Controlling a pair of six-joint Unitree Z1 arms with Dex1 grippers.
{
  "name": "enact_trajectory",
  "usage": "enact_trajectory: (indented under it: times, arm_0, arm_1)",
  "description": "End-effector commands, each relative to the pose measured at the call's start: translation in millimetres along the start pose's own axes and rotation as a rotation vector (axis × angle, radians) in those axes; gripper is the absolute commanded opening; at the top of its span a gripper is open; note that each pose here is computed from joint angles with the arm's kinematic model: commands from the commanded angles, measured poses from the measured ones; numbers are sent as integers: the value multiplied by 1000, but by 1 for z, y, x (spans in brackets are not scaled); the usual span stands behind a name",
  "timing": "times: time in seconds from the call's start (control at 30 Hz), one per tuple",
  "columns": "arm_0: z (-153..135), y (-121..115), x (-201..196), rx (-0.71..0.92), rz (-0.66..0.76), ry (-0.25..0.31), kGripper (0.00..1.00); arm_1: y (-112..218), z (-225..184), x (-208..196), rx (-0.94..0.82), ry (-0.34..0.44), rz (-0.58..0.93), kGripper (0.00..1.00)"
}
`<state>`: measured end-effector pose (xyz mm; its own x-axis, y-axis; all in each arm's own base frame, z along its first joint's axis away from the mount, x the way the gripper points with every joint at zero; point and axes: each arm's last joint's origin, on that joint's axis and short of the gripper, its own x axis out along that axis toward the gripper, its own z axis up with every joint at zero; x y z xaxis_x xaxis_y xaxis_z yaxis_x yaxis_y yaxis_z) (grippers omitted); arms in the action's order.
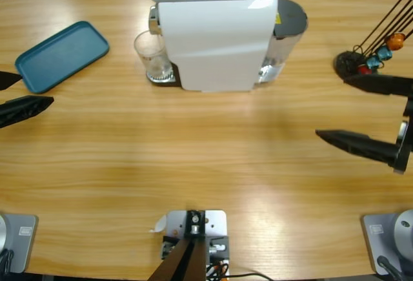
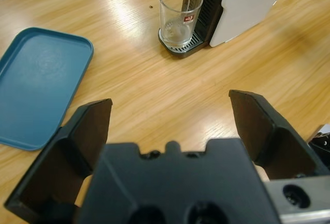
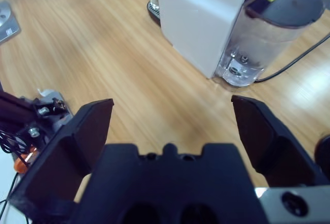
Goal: Pour coffee
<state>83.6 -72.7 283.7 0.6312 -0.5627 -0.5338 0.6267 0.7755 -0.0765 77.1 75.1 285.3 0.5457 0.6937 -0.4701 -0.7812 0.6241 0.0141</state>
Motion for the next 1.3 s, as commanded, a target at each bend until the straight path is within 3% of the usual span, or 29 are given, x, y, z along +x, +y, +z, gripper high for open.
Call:
enact_trajectory:
  times: [0.03, 0.3, 1.3]
  arm_0:
    - [-15, 1, 10, 14, -3, 20, 991]
    - [-19, 1, 15, 32, -8, -3, 991]
    - [-20, 1, 26, 48, -15, 14, 977]
  arm_1:
    - [3, -21, 1, -9, -9, 9, 1000]
    - [1, -21, 21, 4, 51, 61, 1000]
    - [1, -22, 24, 5, 61, 65, 1000]
